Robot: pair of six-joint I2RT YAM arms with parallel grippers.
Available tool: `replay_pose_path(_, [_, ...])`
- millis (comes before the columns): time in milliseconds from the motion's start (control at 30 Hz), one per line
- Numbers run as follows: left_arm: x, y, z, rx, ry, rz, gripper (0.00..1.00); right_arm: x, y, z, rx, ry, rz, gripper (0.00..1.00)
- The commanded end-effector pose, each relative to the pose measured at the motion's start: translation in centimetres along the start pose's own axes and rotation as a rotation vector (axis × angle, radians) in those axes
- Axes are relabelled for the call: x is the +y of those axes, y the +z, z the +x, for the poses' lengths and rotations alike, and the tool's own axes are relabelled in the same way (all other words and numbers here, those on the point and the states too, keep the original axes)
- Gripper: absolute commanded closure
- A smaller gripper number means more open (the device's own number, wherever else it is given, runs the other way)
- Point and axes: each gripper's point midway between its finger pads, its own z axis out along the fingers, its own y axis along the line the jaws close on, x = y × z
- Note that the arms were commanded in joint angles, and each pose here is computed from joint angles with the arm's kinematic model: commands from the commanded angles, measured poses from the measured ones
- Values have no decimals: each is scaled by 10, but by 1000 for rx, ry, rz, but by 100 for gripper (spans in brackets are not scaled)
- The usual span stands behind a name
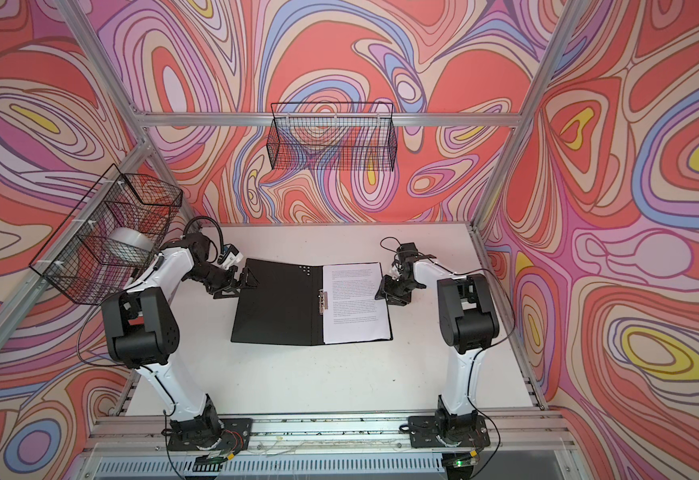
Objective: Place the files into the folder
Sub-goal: 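Lift the black cover with the left gripper and swing it upright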
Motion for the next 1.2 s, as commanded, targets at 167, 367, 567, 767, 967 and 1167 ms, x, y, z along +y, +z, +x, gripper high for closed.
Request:
replay_pose_path(167, [-57, -11, 9, 11, 35, 216, 0, -11, 33, 28, 122, 17, 15, 49])
replay_pose_path(367, [-62, -19, 8, -3, 49, 214, 0, -11, 31, 26, 117, 15, 23, 49])
replay_pose_path(567, [-72, -28, 8, -18, 63, 231, 0, -10, 30, 25, 112, 12, 21, 49])
replay_pose_path(767, [-84, -36, 10, -24, 80, 268, 0, -4, 32, 23, 105, 21, -18, 49])
replay_pose_path(967, [-101, -35, 14, -7, 122, 287, 0, 6, 36, 25, 111, 10, -52, 48])
replay_pose_path(1167, [-122, -35, 14, 1, 183, 289, 0, 21, 38, 25, 105, 5, -104, 48])
